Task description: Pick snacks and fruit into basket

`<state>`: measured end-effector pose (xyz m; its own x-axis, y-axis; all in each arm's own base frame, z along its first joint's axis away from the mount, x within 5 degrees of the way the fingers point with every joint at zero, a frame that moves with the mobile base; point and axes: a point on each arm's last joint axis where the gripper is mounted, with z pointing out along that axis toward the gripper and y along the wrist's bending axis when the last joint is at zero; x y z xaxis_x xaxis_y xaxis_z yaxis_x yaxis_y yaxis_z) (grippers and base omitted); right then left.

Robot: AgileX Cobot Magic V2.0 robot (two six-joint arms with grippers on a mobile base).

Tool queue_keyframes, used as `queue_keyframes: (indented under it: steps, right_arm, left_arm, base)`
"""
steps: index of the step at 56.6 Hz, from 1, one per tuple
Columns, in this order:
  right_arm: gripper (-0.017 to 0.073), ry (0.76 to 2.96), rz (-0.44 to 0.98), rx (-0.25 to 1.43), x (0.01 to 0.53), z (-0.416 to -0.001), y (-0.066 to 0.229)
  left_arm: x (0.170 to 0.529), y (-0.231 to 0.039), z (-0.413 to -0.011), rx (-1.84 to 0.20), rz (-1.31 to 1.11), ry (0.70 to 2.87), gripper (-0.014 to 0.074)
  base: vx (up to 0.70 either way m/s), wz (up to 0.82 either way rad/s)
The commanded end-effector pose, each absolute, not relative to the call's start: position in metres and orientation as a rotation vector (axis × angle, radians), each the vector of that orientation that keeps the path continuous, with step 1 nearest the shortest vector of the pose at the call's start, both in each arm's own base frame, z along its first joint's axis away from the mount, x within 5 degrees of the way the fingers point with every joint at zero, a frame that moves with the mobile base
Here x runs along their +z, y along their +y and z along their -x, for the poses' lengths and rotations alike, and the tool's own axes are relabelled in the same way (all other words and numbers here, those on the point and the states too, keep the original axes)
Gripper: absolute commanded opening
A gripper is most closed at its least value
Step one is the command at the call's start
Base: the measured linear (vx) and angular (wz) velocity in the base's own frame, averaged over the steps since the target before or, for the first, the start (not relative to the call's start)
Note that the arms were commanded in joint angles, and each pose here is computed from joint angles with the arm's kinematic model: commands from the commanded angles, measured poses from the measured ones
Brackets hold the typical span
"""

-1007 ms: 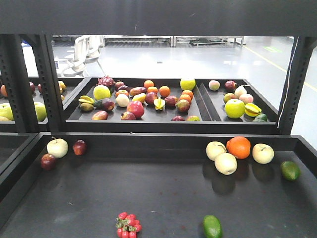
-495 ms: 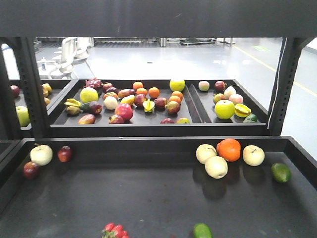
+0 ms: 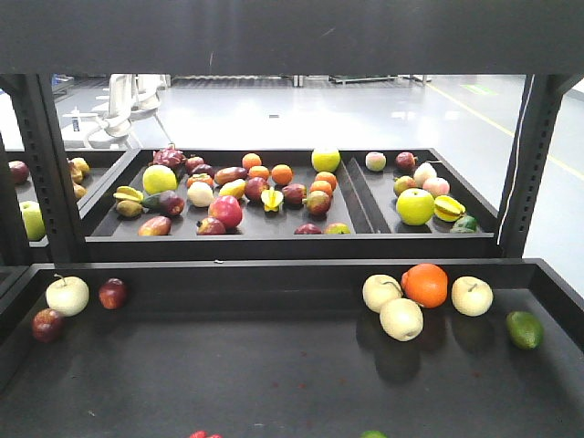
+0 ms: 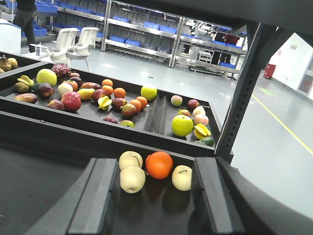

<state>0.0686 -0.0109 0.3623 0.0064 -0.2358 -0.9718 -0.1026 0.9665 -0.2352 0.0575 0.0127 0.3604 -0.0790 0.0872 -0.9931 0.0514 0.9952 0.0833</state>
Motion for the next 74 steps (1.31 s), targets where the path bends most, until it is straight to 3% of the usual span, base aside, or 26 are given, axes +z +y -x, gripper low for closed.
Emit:
queue_keyframes:
  steps: [1,74]
  right_arm:
    - [0.0398,1.491,0.290,-0.129,0.3754,-0.0677,-0.0105]
    - [0.0398,1.474,0.302,-0.119,0.3766,-0.0674,-0.0090]
  left_arm:
    - [0.3725,0.0104,-0.0578,0.025,-0.135,1.581,0.0488]
    - [0.3728,0.0102,-0.0578,0.023,-0.137,1.577,0.0488]
  base:
    - [0.02,0.00]
    - [0.00,0.00]
